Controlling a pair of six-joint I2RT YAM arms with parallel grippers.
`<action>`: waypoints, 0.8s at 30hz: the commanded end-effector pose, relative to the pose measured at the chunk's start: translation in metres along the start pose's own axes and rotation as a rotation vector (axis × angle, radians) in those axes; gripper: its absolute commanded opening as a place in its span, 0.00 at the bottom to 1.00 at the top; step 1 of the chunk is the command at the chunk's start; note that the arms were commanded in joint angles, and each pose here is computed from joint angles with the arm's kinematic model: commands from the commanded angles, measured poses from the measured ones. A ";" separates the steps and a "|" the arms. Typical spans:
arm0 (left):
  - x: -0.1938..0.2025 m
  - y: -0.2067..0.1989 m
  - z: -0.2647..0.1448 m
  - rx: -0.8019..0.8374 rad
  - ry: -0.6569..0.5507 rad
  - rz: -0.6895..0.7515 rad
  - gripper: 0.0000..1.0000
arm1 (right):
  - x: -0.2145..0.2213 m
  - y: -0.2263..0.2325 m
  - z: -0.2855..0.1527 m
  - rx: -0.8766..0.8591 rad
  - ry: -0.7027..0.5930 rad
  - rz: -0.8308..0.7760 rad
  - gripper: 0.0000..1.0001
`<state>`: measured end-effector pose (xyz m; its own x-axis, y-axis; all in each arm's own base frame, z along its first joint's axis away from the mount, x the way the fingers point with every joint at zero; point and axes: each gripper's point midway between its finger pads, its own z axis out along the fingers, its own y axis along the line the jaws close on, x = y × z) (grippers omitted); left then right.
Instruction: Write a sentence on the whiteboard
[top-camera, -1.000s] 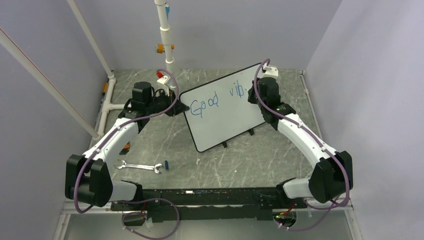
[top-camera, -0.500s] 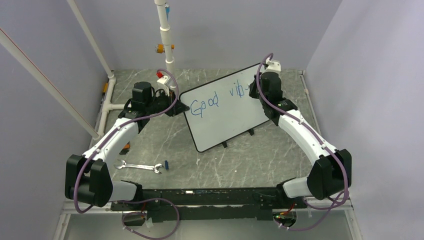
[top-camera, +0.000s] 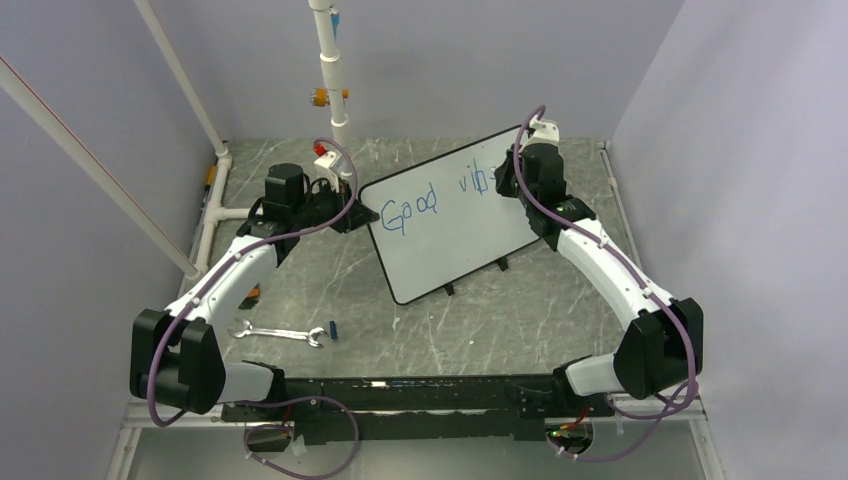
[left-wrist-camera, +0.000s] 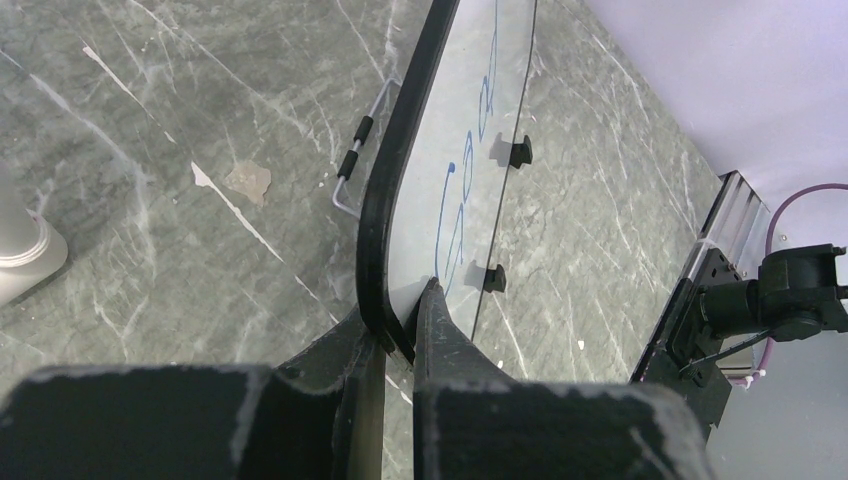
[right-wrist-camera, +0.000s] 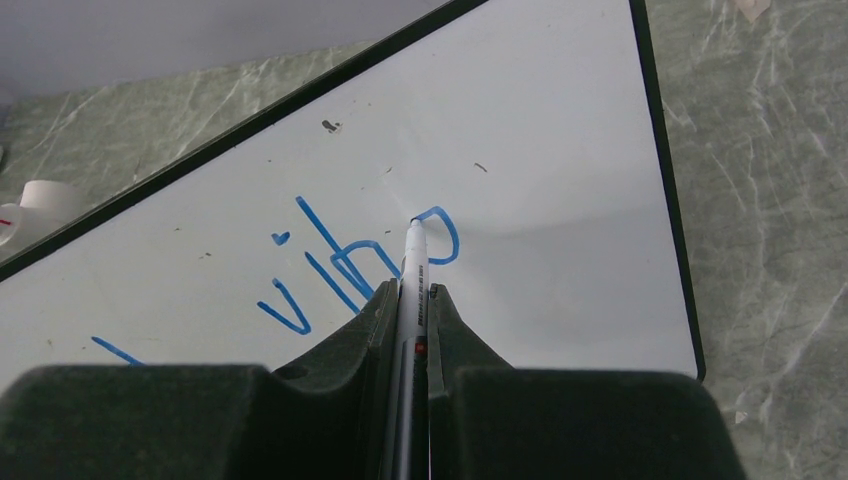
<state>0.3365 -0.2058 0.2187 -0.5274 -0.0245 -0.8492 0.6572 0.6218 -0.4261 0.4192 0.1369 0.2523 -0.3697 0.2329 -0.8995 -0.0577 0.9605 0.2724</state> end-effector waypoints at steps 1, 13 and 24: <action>-0.001 0.036 -0.003 -0.167 0.010 0.180 0.00 | 0.003 0.009 0.001 -0.049 0.000 0.021 0.00; -0.001 0.035 -0.002 -0.166 0.012 0.182 0.00 | 0.028 -0.004 0.000 -0.014 0.038 0.025 0.00; 0.000 0.034 -0.002 -0.166 0.013 0.183 0.00 | 0.015 -0.019 0.004 0.079 0.014 0.007 0.00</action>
<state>0.3358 -0.2070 0.2179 -0.5362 -0.0286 -0.8436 0.6493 0.6245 -0.4340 0.4111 0.1300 0.2179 -0.4211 0.2293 -0.8776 -0.0131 0.9659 0.2586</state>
